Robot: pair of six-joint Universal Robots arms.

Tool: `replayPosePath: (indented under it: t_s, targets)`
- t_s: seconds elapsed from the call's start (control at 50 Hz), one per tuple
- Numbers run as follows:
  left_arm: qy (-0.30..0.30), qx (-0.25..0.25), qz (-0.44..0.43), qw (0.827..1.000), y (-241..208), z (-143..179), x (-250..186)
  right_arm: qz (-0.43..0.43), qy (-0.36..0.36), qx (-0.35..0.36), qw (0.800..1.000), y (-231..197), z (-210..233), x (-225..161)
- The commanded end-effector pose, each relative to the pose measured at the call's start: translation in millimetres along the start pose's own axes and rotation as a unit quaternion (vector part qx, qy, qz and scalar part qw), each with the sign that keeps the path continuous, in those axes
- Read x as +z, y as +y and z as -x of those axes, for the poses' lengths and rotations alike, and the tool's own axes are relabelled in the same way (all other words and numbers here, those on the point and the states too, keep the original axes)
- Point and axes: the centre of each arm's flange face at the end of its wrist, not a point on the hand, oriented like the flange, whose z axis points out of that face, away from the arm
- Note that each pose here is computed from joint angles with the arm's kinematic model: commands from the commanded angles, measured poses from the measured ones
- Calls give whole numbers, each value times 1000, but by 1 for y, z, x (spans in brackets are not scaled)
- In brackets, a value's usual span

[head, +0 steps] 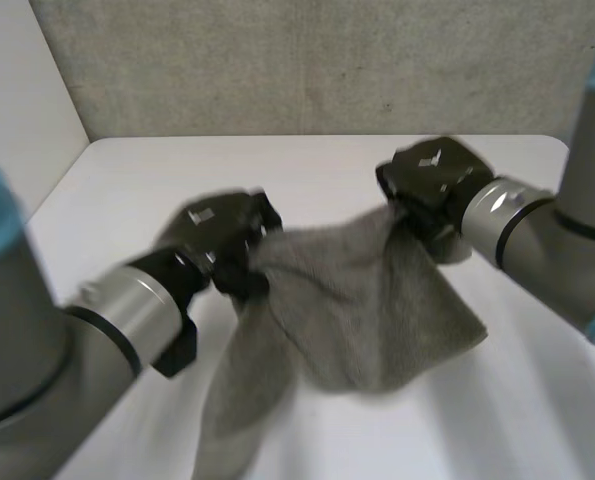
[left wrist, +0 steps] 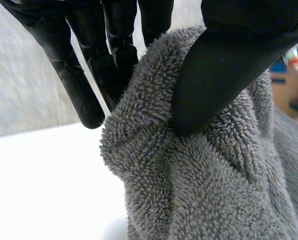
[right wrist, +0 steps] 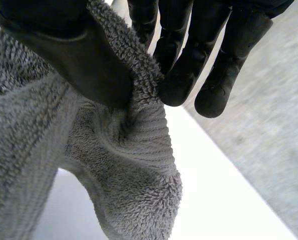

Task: Fold the towel.

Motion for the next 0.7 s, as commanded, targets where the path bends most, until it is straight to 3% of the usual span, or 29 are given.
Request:
replayPosePath:
  t_s: [0.02, 0.1, 0.14, 0.2, 0.24, 0.28, 0.36, 0.4, 0.42, 0.46, 0.48, 0.52, 0.56, 0.7]
  targets:
    - [-4, 16, 55, 998, 35, 2, 33, 10, -13, -8, 1000, 24, 12, 35]
    - [-17, 16, 14, 1000, 10, 11, 57, -69, 27, -9, 997, 7, 3, 56]
    - [-38, 12, -58, 998, -36, 26, 73, -173, 83, -9, 981, -21, -15, 69]
    - [-52, 6, -124, 991, -76, 29, 75, -225, 108, -10, 968, -35, -23, 71]
    - [-57, 4, -148, 987, -90, 29, 72, -309, 153, -21, 938, -59, -36, 67]
    - [-61, 2, -158, 986, -96, 28, 67, -322, 159, -24, 933, -61, -36, 64]
    - [-61, 7, -124, 990, -74, 25, 54, -281, 142, -21, 949, -46, -28, 60]
    - [-62, 11, -99, 993, -56, 25, 52, -194, 98, -9, 976, -16, -11, 57]
    - [-62, 11, -99, 993, -56, 25, 52, -194, 98, -9, 976, -16, -11, 57]
    - [-65, 13, -51, 996, -19, 28, 50, -83, 42, 0, 996, 19, 10, 48]
    - [-65, 13, -51, 997, -19, 28, 50, -83, 42, 0, 996, 19, 10, 48]
    - [-70, 17, -4, 997, 18, 33, 50, 21, -20, 1, 1000, 53, 37, 33]
    - [-74, 25, 22, 997, 35, 36, 49, 61, -44, 3, 997, 66, 46, 25]
    - [-83, 54, 105, 990, 82, 45, 36, 150, -98, 14, 984, 102, 68, -2]
